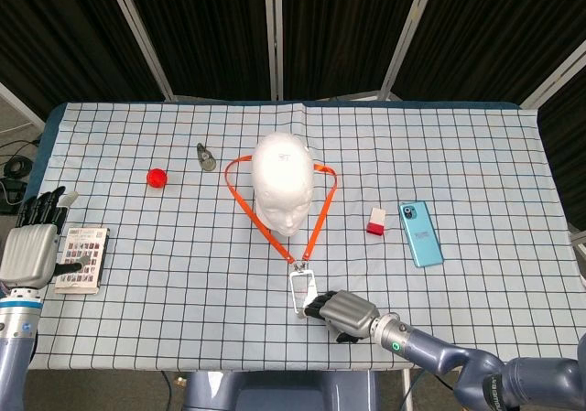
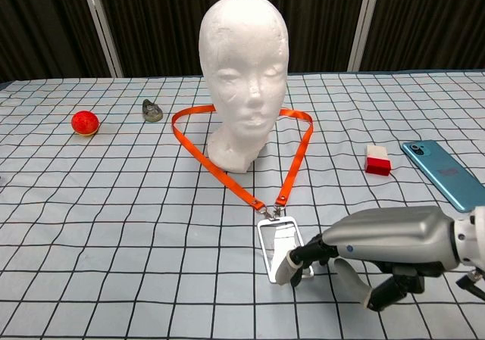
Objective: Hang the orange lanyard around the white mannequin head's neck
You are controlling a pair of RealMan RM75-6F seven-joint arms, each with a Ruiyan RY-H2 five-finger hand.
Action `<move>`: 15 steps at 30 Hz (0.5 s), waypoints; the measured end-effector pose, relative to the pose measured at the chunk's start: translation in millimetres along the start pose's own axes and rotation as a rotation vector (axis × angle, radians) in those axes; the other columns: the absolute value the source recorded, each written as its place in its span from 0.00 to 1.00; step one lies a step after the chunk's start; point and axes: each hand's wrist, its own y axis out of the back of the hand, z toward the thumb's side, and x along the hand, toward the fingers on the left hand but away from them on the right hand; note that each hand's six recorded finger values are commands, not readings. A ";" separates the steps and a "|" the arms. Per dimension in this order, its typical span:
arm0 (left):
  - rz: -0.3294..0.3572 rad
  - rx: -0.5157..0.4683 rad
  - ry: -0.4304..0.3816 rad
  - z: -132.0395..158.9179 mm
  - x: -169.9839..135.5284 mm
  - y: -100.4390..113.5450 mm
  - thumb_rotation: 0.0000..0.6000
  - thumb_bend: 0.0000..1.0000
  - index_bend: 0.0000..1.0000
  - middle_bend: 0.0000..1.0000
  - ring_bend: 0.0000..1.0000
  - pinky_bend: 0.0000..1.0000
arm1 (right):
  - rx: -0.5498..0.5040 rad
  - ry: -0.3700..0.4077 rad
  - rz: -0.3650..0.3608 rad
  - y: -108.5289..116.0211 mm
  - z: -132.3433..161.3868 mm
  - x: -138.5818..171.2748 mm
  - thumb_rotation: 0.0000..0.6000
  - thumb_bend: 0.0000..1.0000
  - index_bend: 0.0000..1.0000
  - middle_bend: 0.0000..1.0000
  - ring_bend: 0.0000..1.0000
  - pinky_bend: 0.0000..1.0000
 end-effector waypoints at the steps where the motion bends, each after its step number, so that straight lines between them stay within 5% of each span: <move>1: -0.001 0.001 0.000 0.1 -0.1 -0.3 1.00 0.00 0.00 0.00 0.00 0.00 | 0.001 0.004 0.003 -1.6 1.2 1.3 1.00 1.00 0.22 0.23 0.19 0.24; 15: -0.002 0.000 -0.001 0.9 -1.7 -1.0 1.00 0.00 0.00 0.00 0.00 0.00 | 0.028 0.065 -0.026 -2.2 17.9 22.6 1.00 1.00 0.22 0.23 0.19 0.24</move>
